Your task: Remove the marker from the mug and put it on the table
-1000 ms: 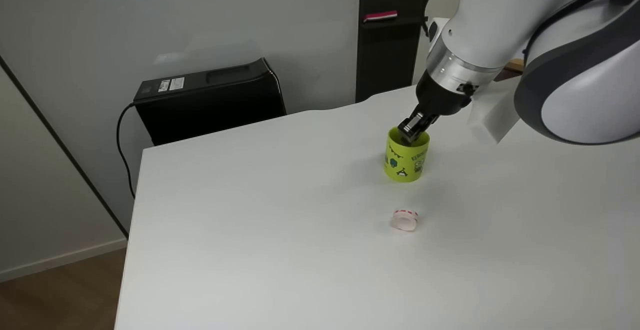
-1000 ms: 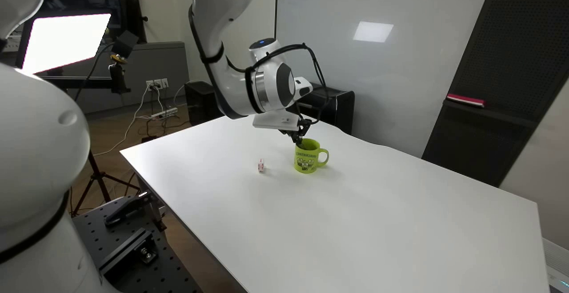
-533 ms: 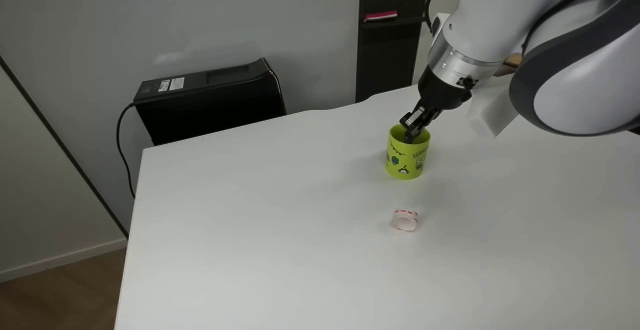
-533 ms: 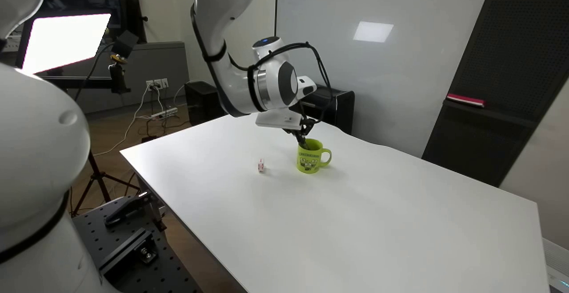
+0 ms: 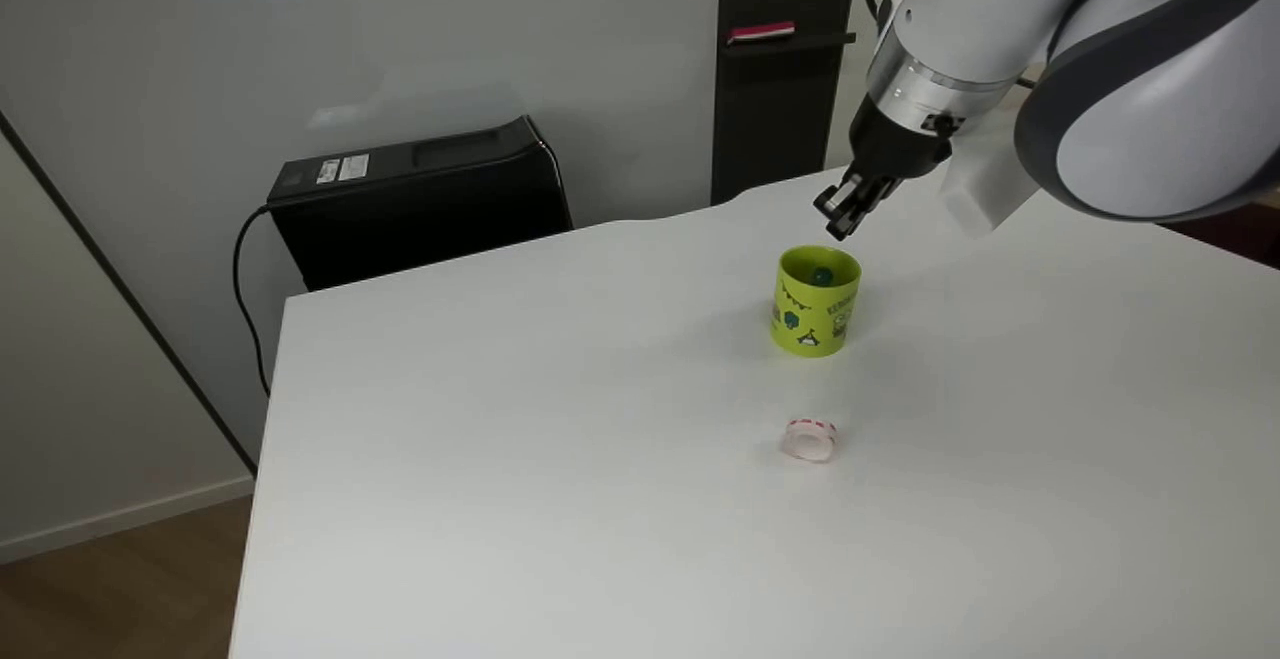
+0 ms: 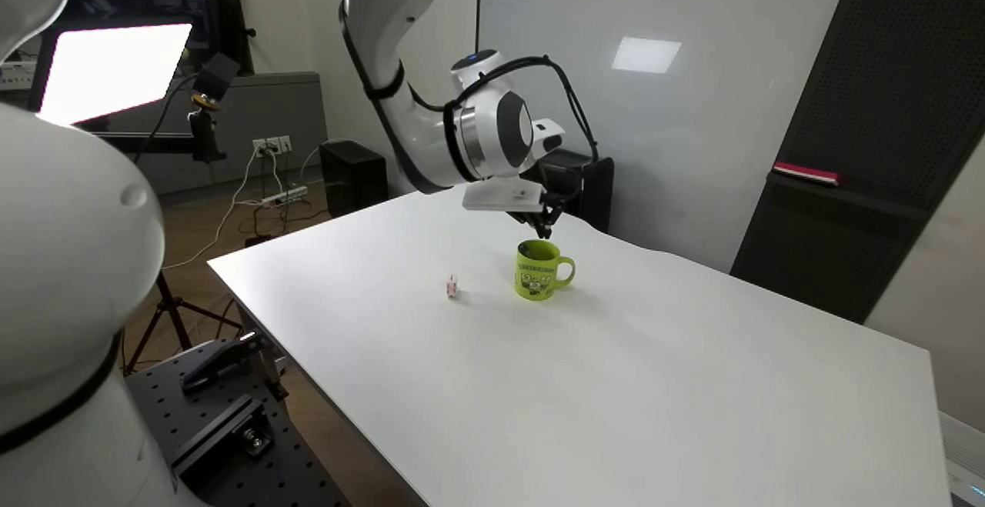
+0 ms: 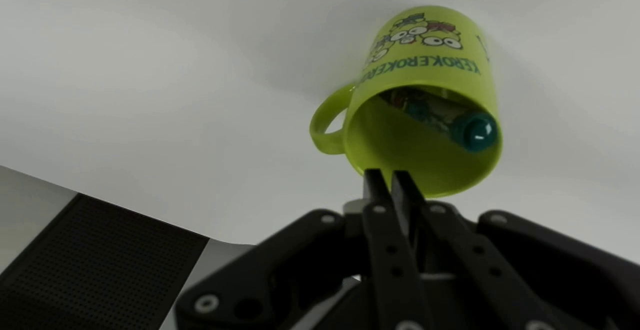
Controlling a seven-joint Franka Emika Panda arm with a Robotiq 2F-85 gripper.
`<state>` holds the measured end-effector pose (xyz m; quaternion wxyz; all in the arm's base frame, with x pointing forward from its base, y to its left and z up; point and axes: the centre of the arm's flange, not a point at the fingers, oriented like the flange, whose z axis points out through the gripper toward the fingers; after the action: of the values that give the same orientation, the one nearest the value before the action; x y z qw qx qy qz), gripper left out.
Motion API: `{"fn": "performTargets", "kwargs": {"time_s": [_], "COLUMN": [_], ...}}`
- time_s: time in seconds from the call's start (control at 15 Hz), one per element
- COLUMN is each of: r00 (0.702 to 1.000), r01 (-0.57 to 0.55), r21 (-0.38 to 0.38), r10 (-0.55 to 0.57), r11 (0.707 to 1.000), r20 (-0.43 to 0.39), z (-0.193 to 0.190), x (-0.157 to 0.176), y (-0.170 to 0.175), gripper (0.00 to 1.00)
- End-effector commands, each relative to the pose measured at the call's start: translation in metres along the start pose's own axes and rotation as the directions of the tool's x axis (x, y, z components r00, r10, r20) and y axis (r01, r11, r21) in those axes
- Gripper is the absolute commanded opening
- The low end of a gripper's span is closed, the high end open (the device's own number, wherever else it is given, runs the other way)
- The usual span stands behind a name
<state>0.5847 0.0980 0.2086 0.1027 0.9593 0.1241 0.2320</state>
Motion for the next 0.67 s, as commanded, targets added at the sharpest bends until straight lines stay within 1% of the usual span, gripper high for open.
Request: {"fn": "performTargets", "kwargs": {"time_s": [0.0, 0.07, 0.13, 0.2, 0.33, 0.4, 0.6], "r00": [1.000, 1.000, 1.000, 1.000, 1.000, 1.000, 1.000], "r01": [-0.004, -0.004, -0.004, -0.004, -0.003, -0.002, -0.002], "r21": [-0.027, -0.029, -0.027, -0.026, -0.017, -0.013, -0.002], "r10": [0.004, 0.004, 0.005, 0.004, 0.004, 0.002, 0.002], "r11": [1.000, 1.000, 1.000, 1.000, 1.000, 1.000, 1.000], "r20": [0.012, 0.014, 0.017, 0.018, 0.017, 0.016, 0.018], "z": [-0.0077, -0.0072, -0.0063, -0.0057, -0.0038, -0.0032, -0.0004], "x": [0.0098, 0.0099, 0.0098, 0.0099, 0.0090, 0.0088, 0.0067], "y": [0.0018, 0.0016, 0.0008, 0.0000, -0.0022, -0.0034, -0.0080], "gripper": [0.26, 0.31, 0.31, 0.37, 0.51, 0.59, 0.81]}}
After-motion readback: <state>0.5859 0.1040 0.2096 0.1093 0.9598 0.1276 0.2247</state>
